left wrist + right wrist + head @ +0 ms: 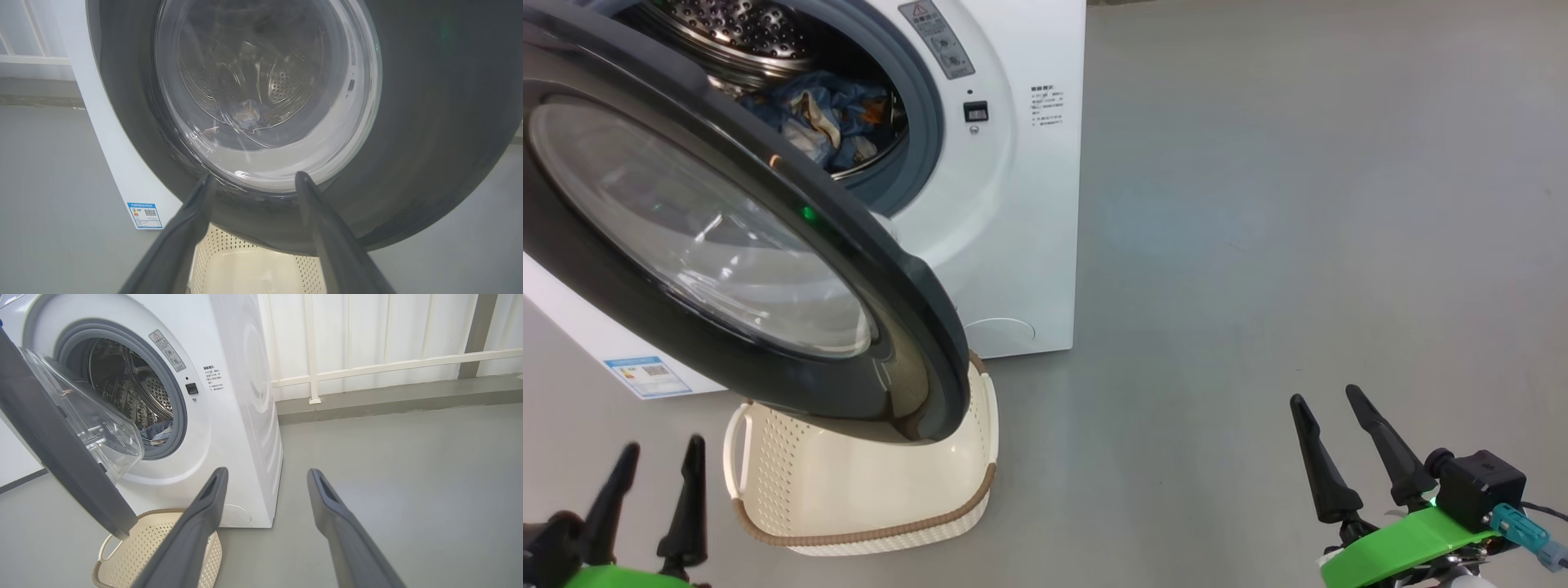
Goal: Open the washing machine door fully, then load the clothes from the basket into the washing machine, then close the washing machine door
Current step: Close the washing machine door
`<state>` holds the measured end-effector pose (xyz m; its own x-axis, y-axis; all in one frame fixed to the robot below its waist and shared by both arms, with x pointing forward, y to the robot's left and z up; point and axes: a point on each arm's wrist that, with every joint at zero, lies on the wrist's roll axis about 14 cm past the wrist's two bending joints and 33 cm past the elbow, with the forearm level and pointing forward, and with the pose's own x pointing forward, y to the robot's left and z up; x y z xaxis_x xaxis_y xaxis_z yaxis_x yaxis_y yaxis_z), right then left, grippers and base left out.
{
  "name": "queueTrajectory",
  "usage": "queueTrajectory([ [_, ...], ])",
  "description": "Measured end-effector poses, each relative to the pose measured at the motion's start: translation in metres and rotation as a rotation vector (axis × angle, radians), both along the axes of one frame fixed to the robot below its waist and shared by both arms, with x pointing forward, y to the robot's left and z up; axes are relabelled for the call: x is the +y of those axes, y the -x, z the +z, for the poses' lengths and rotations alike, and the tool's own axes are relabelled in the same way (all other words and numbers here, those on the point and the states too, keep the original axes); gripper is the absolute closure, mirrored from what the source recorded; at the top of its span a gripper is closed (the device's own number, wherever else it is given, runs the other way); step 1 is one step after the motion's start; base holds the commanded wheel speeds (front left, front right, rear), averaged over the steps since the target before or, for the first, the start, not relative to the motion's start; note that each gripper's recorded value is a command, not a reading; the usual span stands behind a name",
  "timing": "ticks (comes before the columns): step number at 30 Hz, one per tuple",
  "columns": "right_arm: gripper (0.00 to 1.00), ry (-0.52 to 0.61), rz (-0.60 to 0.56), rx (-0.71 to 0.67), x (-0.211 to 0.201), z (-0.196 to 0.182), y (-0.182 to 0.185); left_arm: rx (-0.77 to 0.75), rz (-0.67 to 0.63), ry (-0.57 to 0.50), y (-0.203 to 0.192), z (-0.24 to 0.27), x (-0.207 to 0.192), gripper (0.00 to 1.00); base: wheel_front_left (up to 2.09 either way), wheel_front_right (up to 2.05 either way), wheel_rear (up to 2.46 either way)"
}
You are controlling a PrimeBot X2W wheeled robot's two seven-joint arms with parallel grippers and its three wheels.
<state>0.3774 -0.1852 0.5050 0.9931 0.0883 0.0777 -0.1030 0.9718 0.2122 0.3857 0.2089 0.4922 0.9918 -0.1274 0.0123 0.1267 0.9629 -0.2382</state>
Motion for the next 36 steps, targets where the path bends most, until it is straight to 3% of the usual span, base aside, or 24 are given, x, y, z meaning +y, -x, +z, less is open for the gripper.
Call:
queueTrajectory([
  [7, 0.00, 0.000, -0.009, -0.003, -0.003, 0.001, 0.000, -0.053, 0.023, -0.046, 0.002, 0.011, -0.004, 0.00, 0.00, 0.00, 0.00],
  [36, 0.00, -0.009, -0.004, 0.009, 0.001, -0.003, 0.002, -0.003, 0.084, 0.007, 0.016, -0.006, 0.000, 0.00, 0.00, 0.00, 0.00],
])
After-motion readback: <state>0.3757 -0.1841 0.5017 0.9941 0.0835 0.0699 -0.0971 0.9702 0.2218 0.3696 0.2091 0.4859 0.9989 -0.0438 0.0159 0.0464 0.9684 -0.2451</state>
